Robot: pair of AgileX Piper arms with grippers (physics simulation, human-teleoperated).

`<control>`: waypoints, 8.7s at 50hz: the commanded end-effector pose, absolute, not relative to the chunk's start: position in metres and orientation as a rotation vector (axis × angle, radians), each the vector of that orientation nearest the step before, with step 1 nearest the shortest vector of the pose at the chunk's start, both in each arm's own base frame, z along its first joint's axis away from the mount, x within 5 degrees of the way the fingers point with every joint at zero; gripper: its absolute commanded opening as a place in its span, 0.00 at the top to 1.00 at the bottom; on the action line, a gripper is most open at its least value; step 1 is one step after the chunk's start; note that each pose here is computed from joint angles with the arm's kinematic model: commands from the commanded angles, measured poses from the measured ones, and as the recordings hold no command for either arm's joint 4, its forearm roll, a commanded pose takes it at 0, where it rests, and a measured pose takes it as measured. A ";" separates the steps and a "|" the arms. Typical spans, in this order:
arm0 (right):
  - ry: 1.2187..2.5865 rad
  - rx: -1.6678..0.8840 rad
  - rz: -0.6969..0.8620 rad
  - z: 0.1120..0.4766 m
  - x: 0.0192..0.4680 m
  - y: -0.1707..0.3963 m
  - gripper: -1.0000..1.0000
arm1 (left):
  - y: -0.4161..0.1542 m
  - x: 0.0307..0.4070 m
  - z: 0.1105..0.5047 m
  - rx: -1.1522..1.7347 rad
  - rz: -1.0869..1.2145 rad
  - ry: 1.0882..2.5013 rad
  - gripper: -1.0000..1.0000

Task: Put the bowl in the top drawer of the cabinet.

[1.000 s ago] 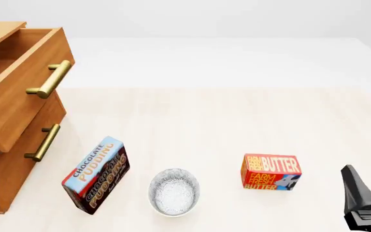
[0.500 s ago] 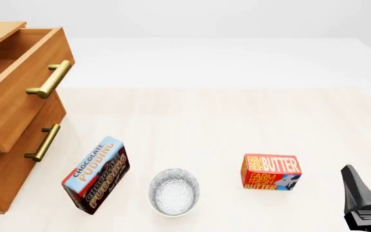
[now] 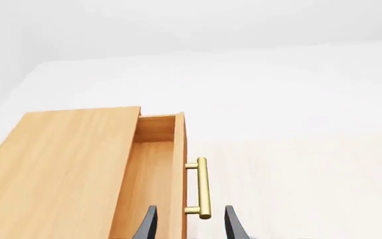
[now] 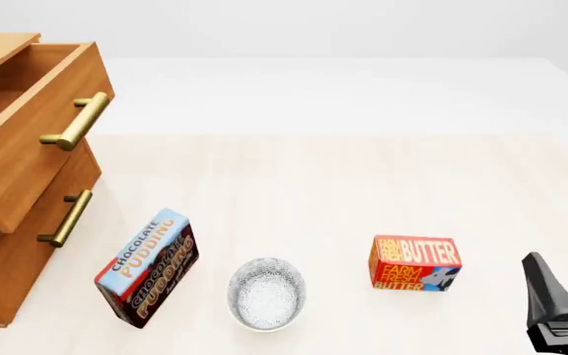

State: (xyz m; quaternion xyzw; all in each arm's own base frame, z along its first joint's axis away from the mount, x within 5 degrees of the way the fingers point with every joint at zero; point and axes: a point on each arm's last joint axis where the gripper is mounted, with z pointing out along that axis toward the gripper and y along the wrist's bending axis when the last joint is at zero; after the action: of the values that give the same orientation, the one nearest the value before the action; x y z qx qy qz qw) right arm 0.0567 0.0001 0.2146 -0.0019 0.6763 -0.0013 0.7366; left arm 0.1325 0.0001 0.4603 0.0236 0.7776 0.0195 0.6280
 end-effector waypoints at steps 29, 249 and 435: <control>1.485 -0.006 -0.004 0.214 0.057 0.000 0.00 | 0.005 0.188 0.441 -0.037 0.012 1.938 0.00; 1.485 -0.006 -0.005 0.214 0.057 0.000 0.00 | -0.068 0.186 0.400 0.290 -0.264 1.983 0.00; 1.485 -0.006 -0.004 0.214 0.057 0.000 0.00 | -0.152 0.158 0.317 0.850 -0.425 1.918 0.00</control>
State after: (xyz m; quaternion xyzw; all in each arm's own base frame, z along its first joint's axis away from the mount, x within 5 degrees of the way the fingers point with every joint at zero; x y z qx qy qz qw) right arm 0.0566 0.0001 0.2144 -0.0026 0.6761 -0.0018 0.7368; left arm 0.1549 -0.1577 0.3146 0.3628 0.7768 -0.1801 0.4822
